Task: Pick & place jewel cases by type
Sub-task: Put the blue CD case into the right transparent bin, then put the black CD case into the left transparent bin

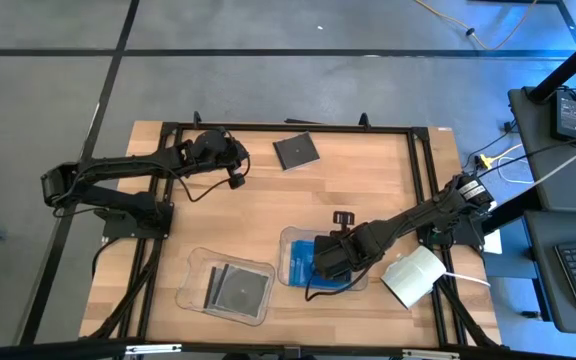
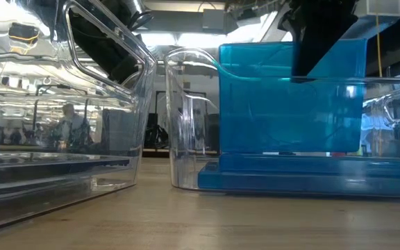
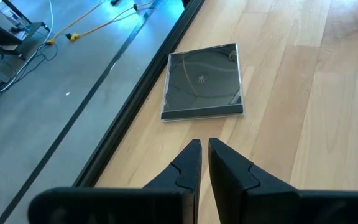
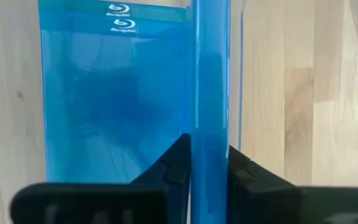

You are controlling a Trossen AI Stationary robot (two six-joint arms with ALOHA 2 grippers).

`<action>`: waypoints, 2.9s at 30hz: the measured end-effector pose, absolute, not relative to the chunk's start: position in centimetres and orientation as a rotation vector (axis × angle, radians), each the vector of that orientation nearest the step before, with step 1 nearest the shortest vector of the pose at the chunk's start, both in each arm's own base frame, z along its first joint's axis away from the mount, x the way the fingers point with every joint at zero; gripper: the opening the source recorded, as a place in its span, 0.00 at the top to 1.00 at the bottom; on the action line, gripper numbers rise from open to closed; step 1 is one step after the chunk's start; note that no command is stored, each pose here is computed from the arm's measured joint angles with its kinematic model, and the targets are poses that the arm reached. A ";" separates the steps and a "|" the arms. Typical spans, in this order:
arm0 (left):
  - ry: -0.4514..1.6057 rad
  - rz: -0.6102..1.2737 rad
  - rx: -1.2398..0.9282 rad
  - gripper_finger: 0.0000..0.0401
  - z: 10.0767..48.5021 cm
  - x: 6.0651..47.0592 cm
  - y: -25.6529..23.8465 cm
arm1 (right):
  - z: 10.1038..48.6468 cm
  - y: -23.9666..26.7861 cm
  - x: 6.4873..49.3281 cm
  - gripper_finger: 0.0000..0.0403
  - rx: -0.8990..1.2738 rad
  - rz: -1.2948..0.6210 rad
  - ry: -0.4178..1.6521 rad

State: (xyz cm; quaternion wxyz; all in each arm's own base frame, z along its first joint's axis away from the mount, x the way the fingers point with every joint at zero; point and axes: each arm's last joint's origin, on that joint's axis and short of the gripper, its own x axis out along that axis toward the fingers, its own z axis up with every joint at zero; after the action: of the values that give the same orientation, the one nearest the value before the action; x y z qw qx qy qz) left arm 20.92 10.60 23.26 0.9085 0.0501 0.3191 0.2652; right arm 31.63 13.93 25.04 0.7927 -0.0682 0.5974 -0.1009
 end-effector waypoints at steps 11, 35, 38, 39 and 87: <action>0.658 0.547 0.103 0.93 23.3 20.9 10.6 | 25.0 14.1 31.7 0.71 -0.110 -0.181 1.295; 0.658 0.547 0.103 0.94 23.3 20.9 10.6 | 25.1 14.5 32.3 0.46 -0.048 -0.122 1.253; 0.658 0.547 0.103 0.94 23.3 20.9 10.6 | 25.1 14.6 32.4 0.46 -0.039 -0.112 1.244; 0.659 0.547 0.103 0.94 23.3 20.9 10.6 | 25.2 14.7 32.4 0.46 -0.033 -0.106 1.242; 0.621 0.525 0.116 0.91 20.8 20.4 10.3 | 21.1 -11.4 32.1 0.46 -0.116 -0.402 0.881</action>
State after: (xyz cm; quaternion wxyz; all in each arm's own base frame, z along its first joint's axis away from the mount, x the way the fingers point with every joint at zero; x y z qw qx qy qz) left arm 20.41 10.28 20.79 0.9169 0.0565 0.3018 0.2551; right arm 32.05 -11.44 21.06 0.8835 -0.0558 0.4231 -0.1931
